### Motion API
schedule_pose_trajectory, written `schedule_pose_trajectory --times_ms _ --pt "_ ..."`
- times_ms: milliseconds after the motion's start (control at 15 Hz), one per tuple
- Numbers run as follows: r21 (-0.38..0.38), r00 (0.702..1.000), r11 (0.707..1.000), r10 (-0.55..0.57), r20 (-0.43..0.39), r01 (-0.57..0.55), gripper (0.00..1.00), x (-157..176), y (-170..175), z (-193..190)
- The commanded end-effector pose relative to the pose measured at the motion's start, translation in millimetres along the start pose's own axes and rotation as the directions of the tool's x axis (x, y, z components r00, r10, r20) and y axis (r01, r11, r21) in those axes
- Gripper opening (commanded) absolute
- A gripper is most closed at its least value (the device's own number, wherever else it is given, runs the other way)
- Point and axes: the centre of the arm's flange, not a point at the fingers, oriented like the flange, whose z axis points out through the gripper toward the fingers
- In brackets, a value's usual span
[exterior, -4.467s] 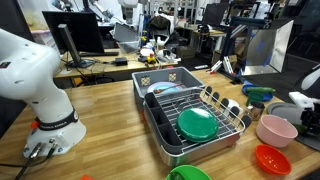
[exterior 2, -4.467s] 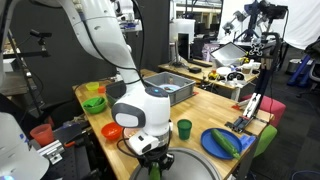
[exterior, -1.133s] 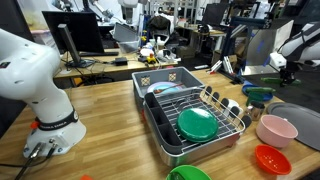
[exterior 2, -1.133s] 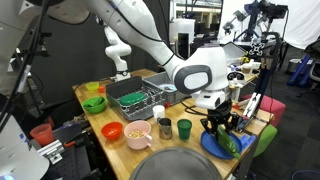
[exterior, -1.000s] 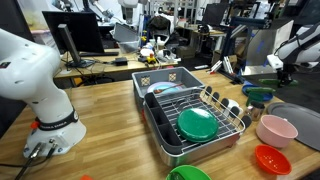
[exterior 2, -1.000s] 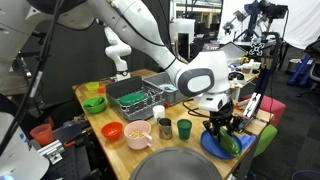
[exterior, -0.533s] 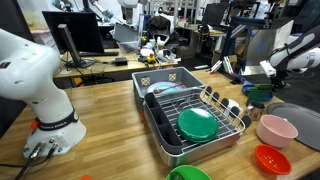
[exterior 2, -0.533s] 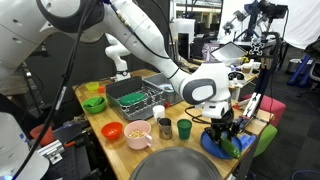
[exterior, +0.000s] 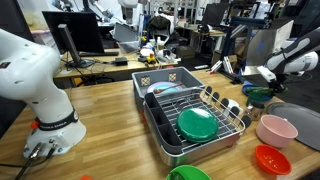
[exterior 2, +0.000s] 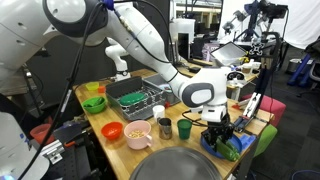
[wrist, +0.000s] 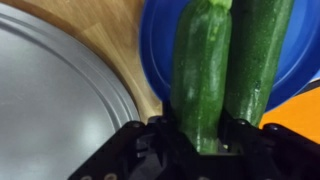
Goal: Take the zucchini from the grey plate and put it on the blue plate
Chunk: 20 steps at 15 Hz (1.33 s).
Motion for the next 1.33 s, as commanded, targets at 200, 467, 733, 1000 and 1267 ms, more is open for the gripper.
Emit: schedule_pose_trajectory --times_ms 200,467,733,1000,1267 --pt "-0.021 0.998 0.998 -0.059 -0.027 0.058 0.18 -19.7 -8.3 10.1" --pt "-0.016 0.997 0.998 -0.064 -0.035 0.064 0.18 -22.5 -15.8 11.6" --pt "-0.034 0.997 0.997 -0.064 -0.045 0.063 0.18 -21.4 -17.7 15.6" --pt "-0.049 0.997 0.997 -0.063 -0.041 0.061 0.26 -24.5 -17.3 18.7" --pt "-0.062 0.997 0.996 -0.063 -0.033 0.061 0.69 -27.4 -18.0 15.6"
